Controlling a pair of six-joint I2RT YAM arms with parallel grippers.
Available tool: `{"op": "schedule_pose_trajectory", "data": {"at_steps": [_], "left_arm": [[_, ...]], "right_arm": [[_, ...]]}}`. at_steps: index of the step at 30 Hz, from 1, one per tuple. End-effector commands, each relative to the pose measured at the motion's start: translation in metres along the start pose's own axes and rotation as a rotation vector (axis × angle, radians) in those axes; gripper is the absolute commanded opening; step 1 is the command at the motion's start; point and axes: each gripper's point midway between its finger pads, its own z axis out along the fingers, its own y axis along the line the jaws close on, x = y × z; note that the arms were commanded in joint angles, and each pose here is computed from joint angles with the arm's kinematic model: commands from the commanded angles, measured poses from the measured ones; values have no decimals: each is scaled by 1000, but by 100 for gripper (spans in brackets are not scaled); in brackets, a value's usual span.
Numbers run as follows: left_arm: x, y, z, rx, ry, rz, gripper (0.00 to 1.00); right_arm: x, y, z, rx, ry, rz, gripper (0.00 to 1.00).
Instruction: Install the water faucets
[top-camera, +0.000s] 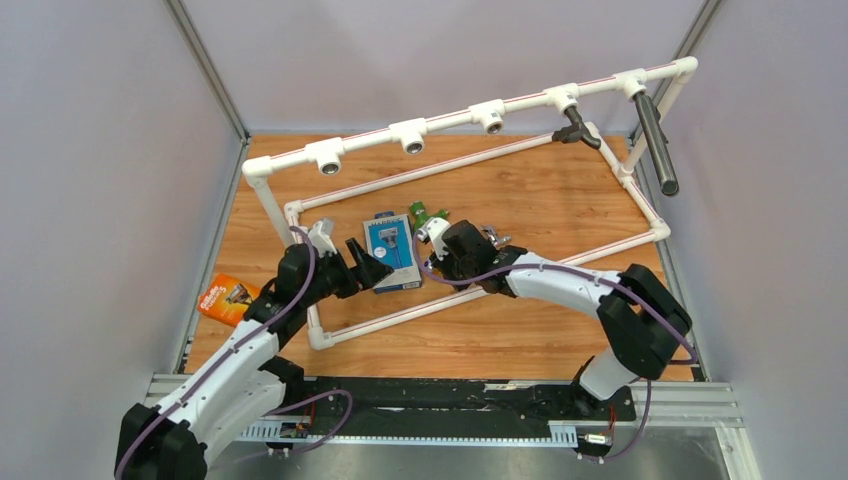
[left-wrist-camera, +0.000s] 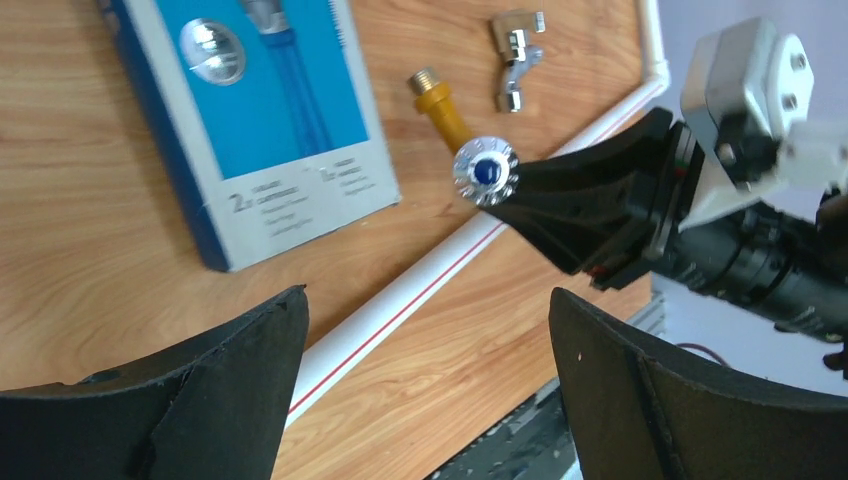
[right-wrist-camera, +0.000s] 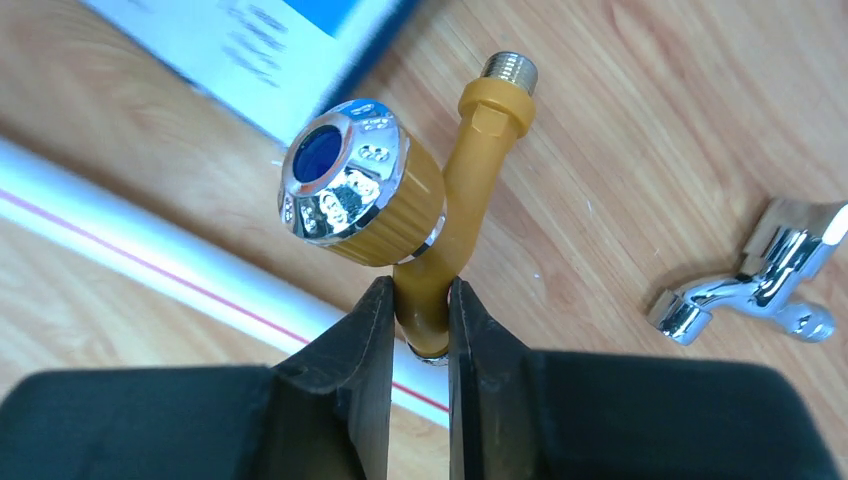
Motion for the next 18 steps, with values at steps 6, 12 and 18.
{"op": "schedule_pose_trajectory", "data": {"at_steps": [6, 12, 18], "left_arm": [[-26, -66, 15, 188, -37, -43, 96], [-27, -70, 30, 189, -22, -120, 95], [-14, -71, 48, 143, 18, -219, 95]], "right_arm": [[-82, 31, -57, -15, -305, -110, 0], [-83, 36, -59, -9, -347, -123, 0], [-79, 38, -53, 9, -367, -123, 0]]}}
